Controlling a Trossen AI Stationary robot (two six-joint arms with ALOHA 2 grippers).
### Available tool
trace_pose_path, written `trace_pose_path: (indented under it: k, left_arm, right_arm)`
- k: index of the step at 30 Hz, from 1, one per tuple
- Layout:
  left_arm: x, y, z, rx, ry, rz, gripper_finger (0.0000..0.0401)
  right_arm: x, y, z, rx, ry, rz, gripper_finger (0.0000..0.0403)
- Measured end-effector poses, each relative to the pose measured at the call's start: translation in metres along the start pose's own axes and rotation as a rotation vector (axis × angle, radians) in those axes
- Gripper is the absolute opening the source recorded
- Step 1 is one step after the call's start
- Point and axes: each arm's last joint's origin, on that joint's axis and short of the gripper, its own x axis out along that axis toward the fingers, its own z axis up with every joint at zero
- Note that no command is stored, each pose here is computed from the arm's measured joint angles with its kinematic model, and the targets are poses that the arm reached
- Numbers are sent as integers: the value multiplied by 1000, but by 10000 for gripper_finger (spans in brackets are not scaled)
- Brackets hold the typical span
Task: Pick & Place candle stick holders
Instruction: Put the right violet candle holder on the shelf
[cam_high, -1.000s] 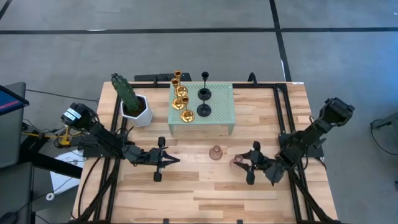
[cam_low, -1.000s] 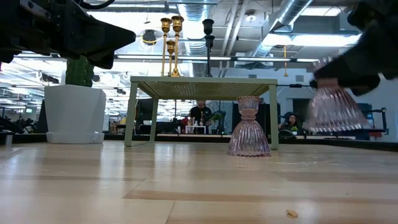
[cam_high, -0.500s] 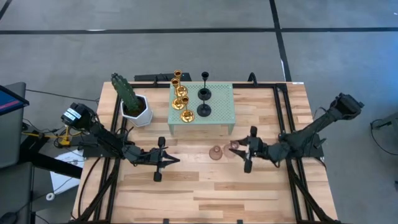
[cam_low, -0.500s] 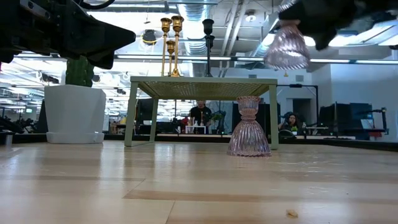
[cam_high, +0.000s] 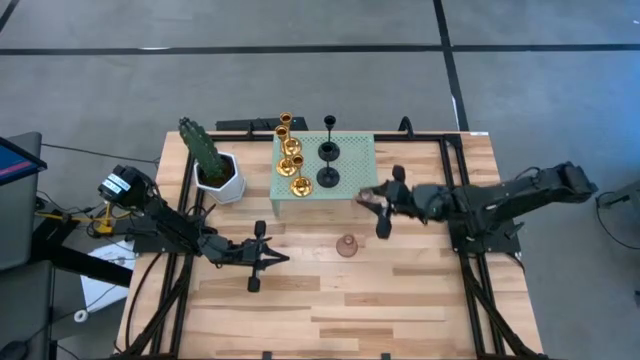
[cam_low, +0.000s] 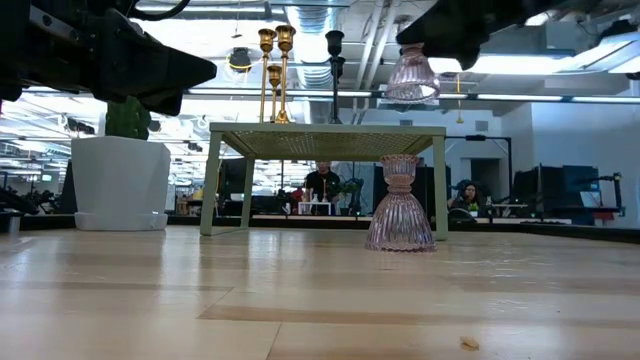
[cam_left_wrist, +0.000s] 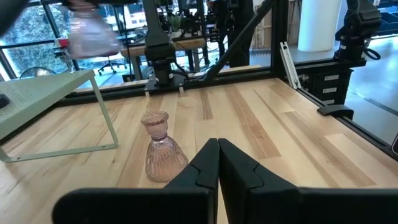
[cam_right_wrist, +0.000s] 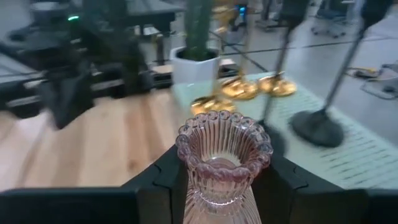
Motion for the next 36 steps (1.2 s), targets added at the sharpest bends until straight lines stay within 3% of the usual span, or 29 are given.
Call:
trace_pose_path:
  k: [23,36]
  left_arm:
    - [0,0,-1,-3,10,-1,7]
    - [0,-1,-3,-16,27,-4,8]
  right_arm:
    - [71,-97,17,48,80,-151,132]
    - [82,-131,10,68,99,-243,134]
